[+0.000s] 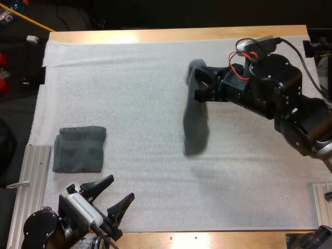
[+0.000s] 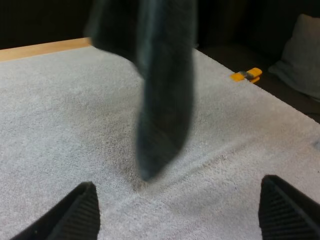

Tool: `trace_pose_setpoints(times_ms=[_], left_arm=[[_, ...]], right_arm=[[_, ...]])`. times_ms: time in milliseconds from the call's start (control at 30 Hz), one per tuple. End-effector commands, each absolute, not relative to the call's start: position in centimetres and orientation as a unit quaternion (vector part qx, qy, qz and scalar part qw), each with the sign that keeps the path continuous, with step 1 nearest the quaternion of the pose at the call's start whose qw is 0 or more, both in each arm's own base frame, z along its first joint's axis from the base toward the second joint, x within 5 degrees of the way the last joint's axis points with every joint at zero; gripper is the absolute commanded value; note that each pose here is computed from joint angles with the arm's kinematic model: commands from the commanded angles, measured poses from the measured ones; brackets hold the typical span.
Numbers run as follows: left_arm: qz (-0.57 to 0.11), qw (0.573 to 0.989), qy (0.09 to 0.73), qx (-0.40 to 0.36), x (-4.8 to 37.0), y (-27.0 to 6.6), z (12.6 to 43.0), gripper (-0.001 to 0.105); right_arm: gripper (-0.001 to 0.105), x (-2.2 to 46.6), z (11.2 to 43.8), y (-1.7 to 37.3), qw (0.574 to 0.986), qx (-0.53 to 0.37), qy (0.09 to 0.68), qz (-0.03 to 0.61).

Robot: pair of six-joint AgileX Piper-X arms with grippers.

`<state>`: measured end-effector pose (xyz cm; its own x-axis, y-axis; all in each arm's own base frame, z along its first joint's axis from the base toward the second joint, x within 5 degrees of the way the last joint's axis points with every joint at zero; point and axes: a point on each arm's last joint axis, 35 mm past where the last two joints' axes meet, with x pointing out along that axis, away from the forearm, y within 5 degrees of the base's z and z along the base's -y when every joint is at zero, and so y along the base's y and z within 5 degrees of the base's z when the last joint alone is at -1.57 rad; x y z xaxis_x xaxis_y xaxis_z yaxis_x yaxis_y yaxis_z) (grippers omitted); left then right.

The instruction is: Pick towel from pile, fold and stack

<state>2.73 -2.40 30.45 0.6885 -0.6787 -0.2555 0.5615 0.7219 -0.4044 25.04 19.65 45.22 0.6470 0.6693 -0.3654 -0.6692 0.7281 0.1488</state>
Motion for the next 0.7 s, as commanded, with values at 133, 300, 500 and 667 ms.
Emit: trace_pose_setpoints(times_ms=[133, 300, 500, 667], left_arm=[[-0.356, 0.902, 0.195, -0.15, 2.6, -2.5, 30.7, 0.065], [-0.357, 0.901, 0.195, -0.15, 2.6, -2.5, 30.7, 0.065], [-0.357, 0.901, 0.195, -0.15, 2.6, -2.5, 30.7, 0.065], [-0.366, 0.897, 0.195, -0.151, 2.6, -2.5, 30.7, 0.065]], right_arm=[[0.0, 24.9, 45.0, 19.8, 0.901, 0.001, 0.219, 0.375], [0.0, 26.8, 40.4, 20.9, 0.899, -0.047, 0.291, 0.325], [0.0, 30.3, 34.0, 21.7, 0.904, -0.118, 0.361, 0.197], [0.003, 31.1, 31.9, 20.1, 0.889, -0.165, 0.412, 0.113]])
